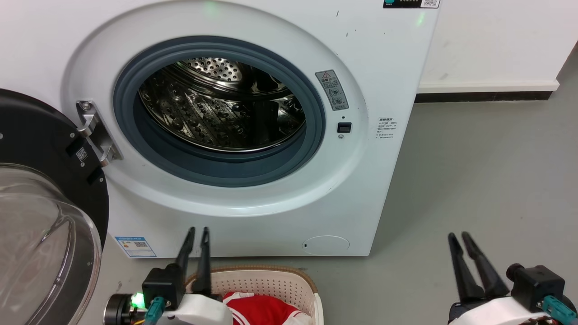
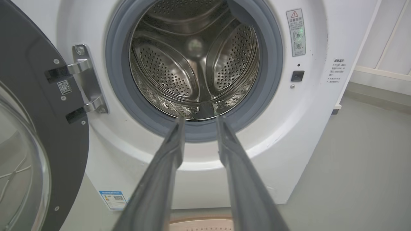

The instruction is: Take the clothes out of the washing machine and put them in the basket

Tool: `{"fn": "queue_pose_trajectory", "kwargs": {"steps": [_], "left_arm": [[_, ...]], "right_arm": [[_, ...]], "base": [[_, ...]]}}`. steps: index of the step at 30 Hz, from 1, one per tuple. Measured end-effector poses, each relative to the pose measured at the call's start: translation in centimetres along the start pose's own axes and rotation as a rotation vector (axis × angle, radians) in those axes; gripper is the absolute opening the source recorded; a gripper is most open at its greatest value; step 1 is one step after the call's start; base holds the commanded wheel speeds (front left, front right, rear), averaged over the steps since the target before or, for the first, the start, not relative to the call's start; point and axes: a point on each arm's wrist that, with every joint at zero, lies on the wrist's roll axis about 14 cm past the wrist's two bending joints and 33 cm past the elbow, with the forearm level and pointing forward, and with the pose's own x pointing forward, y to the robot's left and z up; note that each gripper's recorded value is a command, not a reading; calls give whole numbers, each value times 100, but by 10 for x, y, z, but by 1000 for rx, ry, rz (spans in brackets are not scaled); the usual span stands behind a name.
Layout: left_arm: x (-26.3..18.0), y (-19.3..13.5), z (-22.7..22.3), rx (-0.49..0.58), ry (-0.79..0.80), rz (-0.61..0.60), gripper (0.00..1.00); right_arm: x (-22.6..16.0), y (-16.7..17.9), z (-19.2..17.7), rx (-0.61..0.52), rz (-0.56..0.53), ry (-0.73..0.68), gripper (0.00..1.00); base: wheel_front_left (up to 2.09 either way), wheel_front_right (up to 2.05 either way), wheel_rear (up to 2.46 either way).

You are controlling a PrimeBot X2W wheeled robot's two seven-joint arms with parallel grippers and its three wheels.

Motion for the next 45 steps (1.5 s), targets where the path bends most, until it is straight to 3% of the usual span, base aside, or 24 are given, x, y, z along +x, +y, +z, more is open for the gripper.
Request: {"fn": "queue_pose_trajectory", "kwargs": {"steps": [19, 45], "left_arm": [[-2, 22, -24, -369, 132, 96, 0], [2, 38, -31, -775, 167, 161, 0]], "right_arm": [[5, -9, -12, 370, -32, 19, 0], [18, -20, -14, 741, -66, 7, 0]], "base": [[0, 0, 0], [0, 0, 0]]}}
